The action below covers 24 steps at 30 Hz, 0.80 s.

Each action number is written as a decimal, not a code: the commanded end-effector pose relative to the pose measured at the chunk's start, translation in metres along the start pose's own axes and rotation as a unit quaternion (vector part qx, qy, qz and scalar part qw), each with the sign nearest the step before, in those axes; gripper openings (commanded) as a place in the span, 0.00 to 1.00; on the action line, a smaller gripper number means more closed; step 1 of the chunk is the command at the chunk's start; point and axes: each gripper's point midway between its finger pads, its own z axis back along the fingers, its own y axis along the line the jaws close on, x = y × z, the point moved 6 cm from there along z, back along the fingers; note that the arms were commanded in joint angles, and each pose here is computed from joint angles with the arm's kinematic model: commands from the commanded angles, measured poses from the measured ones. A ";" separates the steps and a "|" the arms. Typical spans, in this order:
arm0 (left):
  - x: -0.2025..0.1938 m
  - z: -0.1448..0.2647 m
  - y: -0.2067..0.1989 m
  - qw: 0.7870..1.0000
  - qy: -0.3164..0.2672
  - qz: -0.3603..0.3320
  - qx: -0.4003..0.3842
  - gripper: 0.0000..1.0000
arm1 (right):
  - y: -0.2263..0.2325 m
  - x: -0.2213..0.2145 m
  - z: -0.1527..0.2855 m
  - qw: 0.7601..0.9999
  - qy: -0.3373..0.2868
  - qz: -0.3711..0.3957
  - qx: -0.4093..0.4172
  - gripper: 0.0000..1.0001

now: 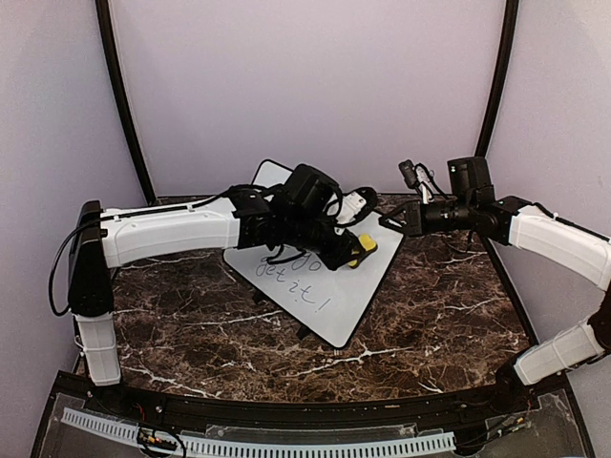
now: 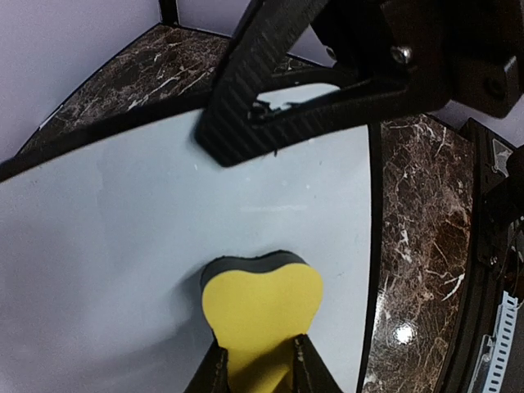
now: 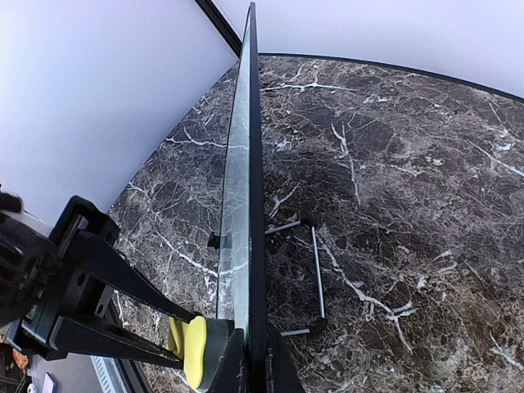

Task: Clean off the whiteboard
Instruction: Erase the center of the whiteboard.

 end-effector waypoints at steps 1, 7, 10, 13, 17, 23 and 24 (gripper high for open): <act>0.012 -0.008 0.019 0.999 -0.015 0.000 0.030 0.12 | 0.024 -0.002 -0.007 0.996 0.012 0.068 0.056 0.00; -0.016 -0.016 0.016 1.000 0.014 0.016 0.013 0.11 | 0.024 -0.002 -0.007 0.996 0.011 0.069 0.055 0.00; -0.042 -0.016 0.015 0.999 0.036 0.033 0.008 0.11 | 0.024 -0.002 -0.006 0.996 0.010 0.070 0.053 0.00; -0.053 -0.011 0.014 0.998 0.041 0.040 0.007 0.11 | 0.023 -0.003 -0.007 0.996 0.011 0.069 0.054 0.00; -0.049 -0.010 0.017 0.999 0.035 0.033 0.020 0.11 | 0.023 -0.003 -0.008 0.996 0.013 0.068 0.055 0.00; -0.009 -0.005 0.030 0.999 -0.006 0.029 0.032 0.11 | 0.026 -0.004 -0.002 0.996 0.005 0.072 0.052 0.00; -0.007 -0.004 0.032 0.999 -0.010 0.031 0.029 0.11 | 0.025 -0.004 -0.003 0.996 0.006 0.071 0.053 0.00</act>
